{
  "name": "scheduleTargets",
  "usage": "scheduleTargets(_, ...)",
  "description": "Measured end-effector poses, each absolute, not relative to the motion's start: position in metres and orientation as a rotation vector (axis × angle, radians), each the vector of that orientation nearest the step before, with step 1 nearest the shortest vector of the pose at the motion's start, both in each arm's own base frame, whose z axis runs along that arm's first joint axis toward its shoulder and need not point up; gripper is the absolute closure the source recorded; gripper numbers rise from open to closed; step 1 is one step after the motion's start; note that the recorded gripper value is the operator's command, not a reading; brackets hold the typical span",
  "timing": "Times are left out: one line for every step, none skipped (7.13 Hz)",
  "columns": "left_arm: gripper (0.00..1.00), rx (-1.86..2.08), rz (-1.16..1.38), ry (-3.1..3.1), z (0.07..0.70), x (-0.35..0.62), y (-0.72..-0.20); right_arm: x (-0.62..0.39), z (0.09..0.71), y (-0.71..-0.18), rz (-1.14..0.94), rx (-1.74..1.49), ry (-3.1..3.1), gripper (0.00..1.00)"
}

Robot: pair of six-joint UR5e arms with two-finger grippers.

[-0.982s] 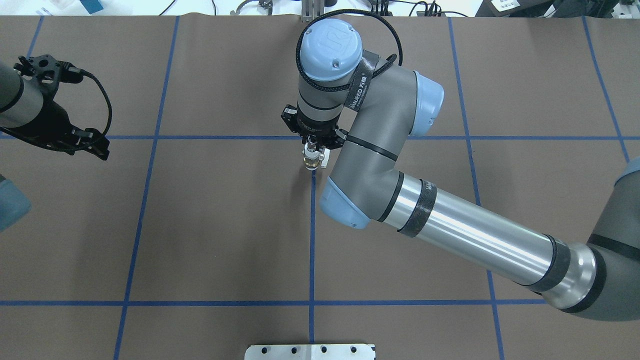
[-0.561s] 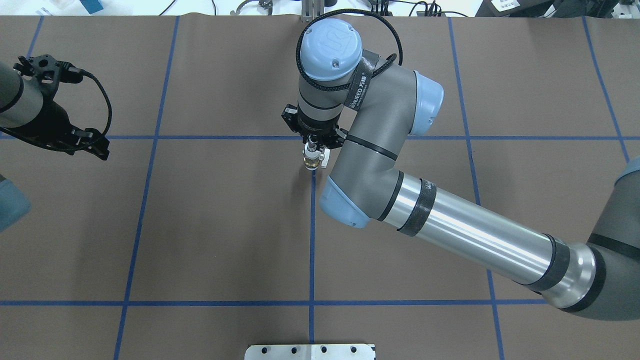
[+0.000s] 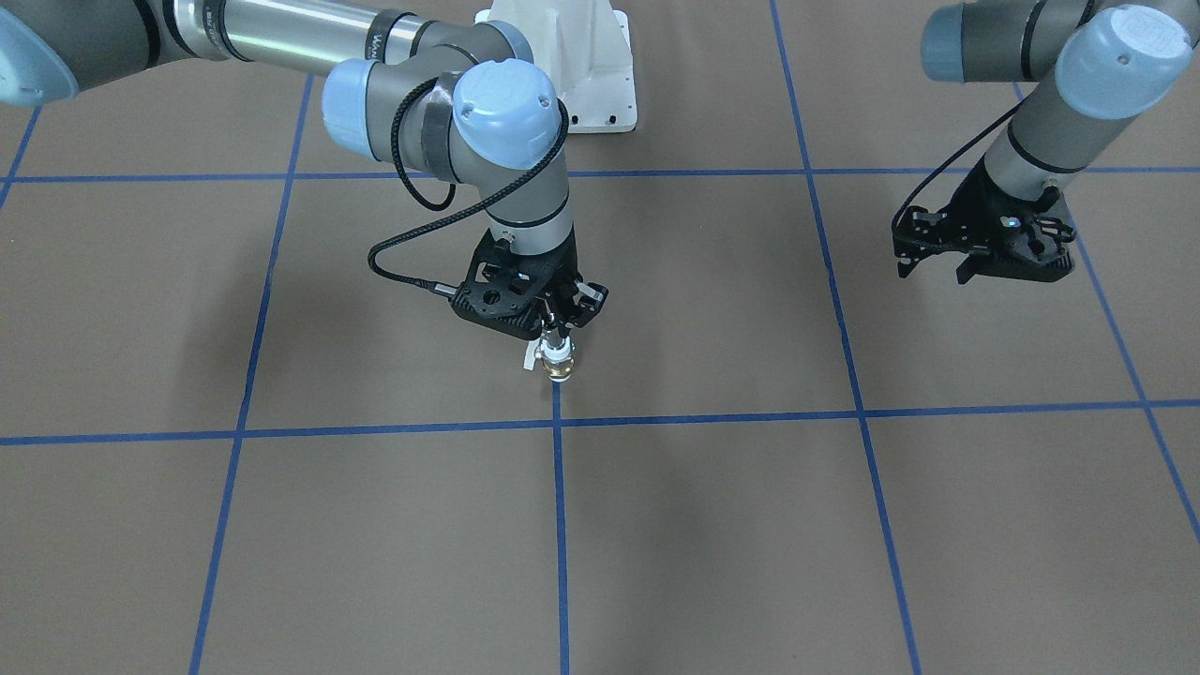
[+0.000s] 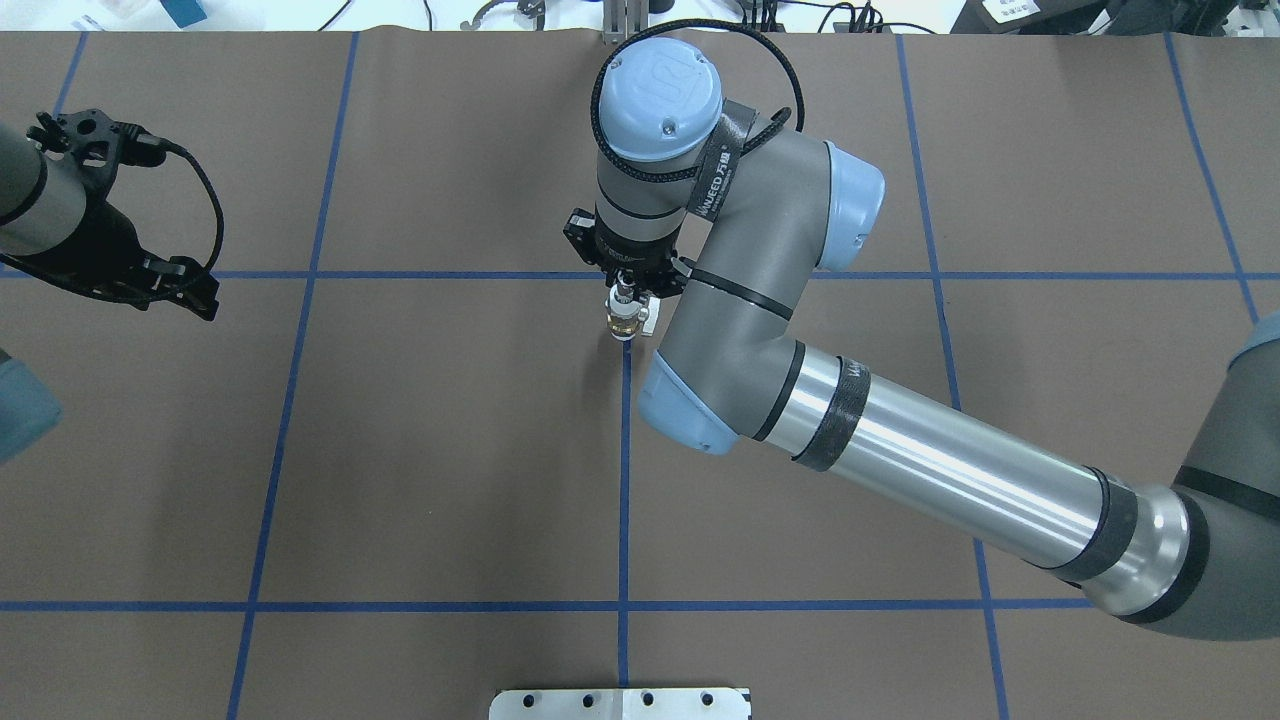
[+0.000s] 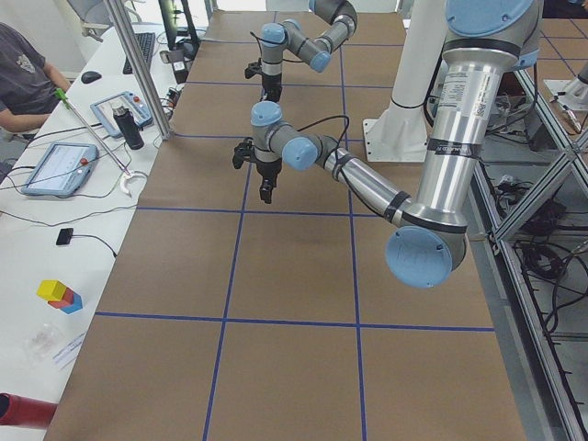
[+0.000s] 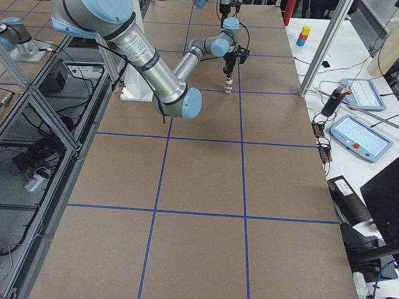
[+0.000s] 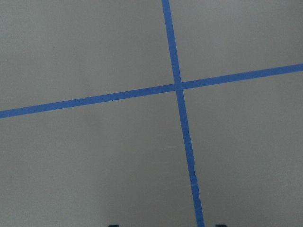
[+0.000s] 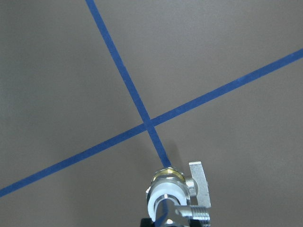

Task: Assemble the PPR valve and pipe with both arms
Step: 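Lower the chrome valve onto the white fitting and press it down with the right gripper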

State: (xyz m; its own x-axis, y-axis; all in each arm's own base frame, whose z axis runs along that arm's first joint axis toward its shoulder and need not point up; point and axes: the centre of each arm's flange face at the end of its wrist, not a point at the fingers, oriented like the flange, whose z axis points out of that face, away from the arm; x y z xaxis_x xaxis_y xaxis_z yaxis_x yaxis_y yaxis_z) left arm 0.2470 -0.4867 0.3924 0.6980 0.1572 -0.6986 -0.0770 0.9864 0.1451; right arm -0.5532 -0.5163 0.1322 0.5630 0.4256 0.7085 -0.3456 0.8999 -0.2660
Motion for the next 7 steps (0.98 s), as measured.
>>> scheduleTargets(0.26,0.108,0.131,0.788,0.3924,0.247,-0.4867,-0.5532,0.1321,-0.5163,0.455,-0.101,-0.861,0.64)
scheduleTargets(0.26,0.108,0.131,0.788,0.3924,0.247,-0.4867,-0.5534,0.132,-0.5161,0.456,-0.101,-0.861,0.55)
scheduleTargets(0.26,0.108,0.131,0.788,0.3924,0.247,-0.4867,-0.5537,0.132,-0.5159,0.457,-0.102,-0.86,0.51)
scheduleTargets(0.26,0.108,0.131,0.788,0.3923,0.247,-0.4867,-0.5537,0.132,-0.5159,0.459,-0.102,-0.86,0.51)
scheduleTargets(0.26,0.108,0.131,0.789,0.392,0.2469,-0.4866,-0.5537,0.1324,-0.5163,0.461,-0.102,-0.859,0.51)
scheduleTargets(0.26,0.108,0.131,0.789,0.3916,0.2468,-0.4864,-0.554,0.1331,-0.5168,0.466,-0.104,-0.857,0.51)
scheduleTargets(0.25,0.108,0.131,0.79,0.3907,0.2466,-0.486,-0.5543,0.1337,-0.5173,0.472,-0.107,-0.856,0.51)
